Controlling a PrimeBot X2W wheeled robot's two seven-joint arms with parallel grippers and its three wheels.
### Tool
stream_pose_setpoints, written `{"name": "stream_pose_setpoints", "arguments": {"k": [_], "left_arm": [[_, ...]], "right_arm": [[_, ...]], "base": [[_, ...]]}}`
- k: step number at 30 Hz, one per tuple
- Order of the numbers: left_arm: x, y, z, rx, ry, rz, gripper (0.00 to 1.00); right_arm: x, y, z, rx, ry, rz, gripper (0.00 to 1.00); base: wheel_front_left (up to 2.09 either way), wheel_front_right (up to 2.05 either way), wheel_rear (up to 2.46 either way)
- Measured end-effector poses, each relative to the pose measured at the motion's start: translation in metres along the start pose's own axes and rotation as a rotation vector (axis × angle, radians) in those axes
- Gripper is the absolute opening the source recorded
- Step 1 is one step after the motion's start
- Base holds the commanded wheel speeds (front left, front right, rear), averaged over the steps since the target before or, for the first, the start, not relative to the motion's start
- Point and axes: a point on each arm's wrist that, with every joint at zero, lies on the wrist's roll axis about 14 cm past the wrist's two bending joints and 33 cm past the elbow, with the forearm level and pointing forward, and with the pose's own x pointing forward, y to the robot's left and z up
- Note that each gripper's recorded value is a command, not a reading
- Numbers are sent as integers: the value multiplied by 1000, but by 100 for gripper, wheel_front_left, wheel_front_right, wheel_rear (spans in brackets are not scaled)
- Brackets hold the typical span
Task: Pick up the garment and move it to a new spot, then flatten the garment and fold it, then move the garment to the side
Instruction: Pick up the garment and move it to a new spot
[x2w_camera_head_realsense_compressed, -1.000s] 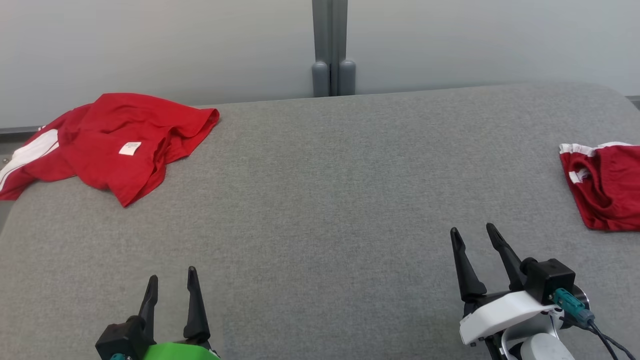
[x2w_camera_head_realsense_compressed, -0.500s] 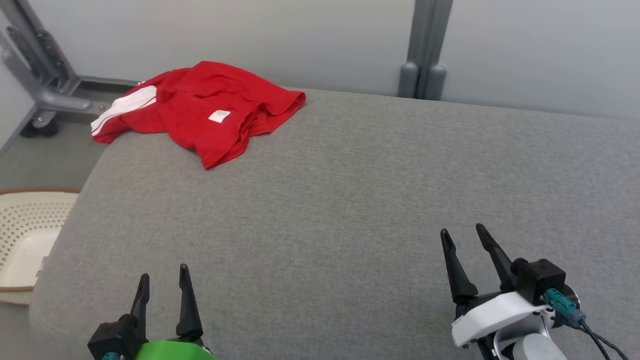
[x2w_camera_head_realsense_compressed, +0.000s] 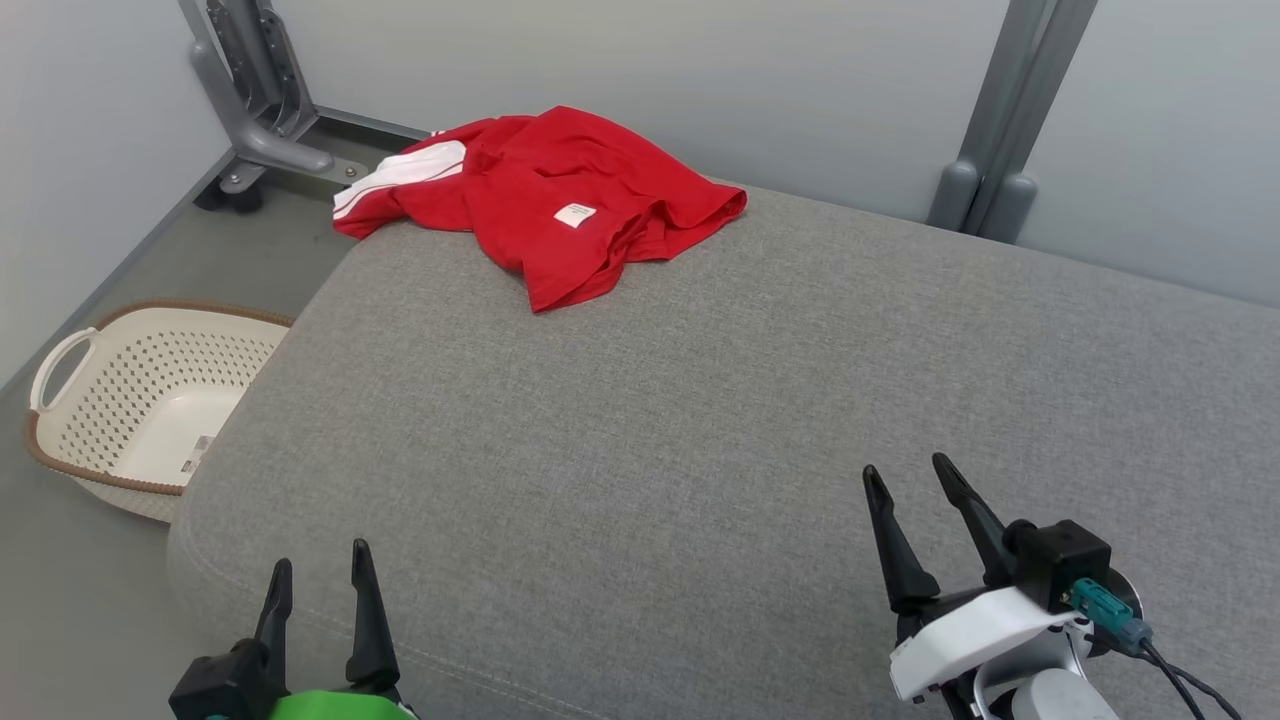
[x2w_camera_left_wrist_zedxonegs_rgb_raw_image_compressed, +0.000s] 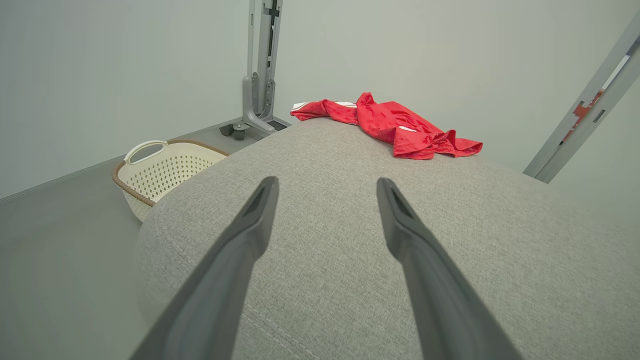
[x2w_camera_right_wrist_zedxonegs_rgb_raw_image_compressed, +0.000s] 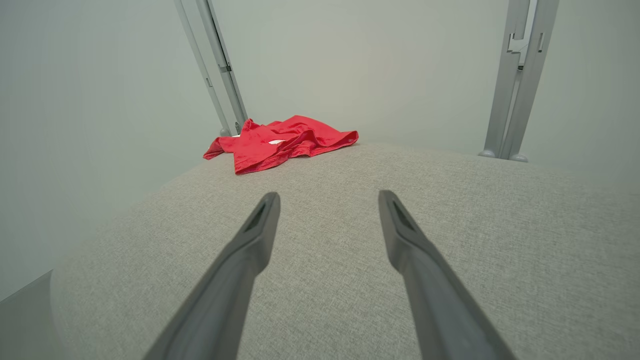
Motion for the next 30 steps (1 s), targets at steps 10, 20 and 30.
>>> {"name": "stream_pose_setpoints", "arguments": {"k": [10,20,30], "left_arm": [[13,9,12,23,-27,29,100],[124,-13,127,317,-252,-108,100],[252,-66,174,516,-190,-193,100]], "right_arm": [[9,-7,5,-22,-22,-2,100],[28,-41,19,-67,-62,-59,100],[25,-118,29,-133,-92,-240,100]], "base": [[0,0,0],[0,0,0],[0,0,0]]}}
